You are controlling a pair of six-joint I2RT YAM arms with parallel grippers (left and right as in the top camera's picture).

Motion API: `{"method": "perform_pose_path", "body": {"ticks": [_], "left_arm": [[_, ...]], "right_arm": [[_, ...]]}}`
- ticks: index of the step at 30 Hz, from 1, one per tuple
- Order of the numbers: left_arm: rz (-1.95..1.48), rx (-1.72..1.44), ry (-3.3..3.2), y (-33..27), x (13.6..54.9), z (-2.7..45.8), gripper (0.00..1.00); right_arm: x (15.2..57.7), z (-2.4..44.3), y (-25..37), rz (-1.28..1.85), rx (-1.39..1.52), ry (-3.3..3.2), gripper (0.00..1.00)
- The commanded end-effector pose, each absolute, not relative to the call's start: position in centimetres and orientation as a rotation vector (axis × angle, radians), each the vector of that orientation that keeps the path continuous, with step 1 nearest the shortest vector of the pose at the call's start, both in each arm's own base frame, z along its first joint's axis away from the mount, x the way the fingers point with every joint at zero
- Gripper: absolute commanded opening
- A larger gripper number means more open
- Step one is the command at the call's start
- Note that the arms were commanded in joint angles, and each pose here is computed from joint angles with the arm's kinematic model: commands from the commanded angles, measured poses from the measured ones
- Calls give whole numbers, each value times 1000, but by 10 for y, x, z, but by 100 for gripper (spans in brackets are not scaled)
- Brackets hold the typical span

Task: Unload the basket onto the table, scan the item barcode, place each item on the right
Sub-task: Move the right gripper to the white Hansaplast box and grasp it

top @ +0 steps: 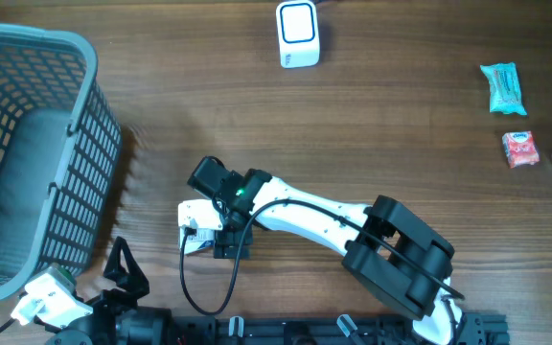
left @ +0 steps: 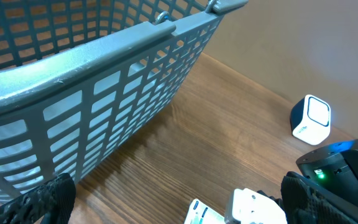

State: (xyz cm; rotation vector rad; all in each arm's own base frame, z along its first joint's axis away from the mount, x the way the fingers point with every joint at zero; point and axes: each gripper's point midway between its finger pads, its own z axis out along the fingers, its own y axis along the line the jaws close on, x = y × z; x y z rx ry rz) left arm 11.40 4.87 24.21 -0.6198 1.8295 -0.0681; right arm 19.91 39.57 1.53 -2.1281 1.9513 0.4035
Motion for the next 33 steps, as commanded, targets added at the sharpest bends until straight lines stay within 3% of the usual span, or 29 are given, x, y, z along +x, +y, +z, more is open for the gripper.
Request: {"method": "perform_pose_path", "body": {"ticks": [1, 10, 14, 18, 20, 23, 27, 28, 29, 30, 31, 33], "left_arm": [[-79, -619, 1822, 48, 114, 243, 100], [-79, -619, 1822, 48, 114, 243, 100], [-79, -619, 1822, 48, 114, 243, 100], [-78, -619, 1822, 48, 114, 243, 100], [-78, -619, 1822, 48, 114, 243, 100], [-79, -619, 1822, 48, 114, 243, 100], [-79, -619, 1822, 48, 114, 243, 100], [-79, -619, 1822, 48, 114, 243, 100], [-79, -619, 1822, 48, 114, 243, 100], [-78, -619, 1822, 48, 114, 243, 100], [-79, -619, 1822, 48, 114, 243, 100], [-79, -619, 1822, 48, 114, 243, 100]], "right_arm": [[200, 8, 396, 388, -2146, 1945, 100], [196, -5, 391, 390, -2177, 1974, 97], [209, -7, 385, 285, -2158, 1984, 61], [245, -9, 362, 162, -1949, 2185, 45], [271, -9, 341, 178, -1716, 2388, 43], [298, -13, 283, 167, -1335, 2733, 46], [297, -14, 248, 242, -955, 3016, 46], [293, -13, 249, 294, -878, 3061, 72], [291, -12, 250, 315, -684, 3133, 87], [291, -12, 250, 310, -487, 3183, 88], [288, -11, 253, 330, -315, 3224, 100], [277, -5, 269, 494, -143, 3290, 100]]}}
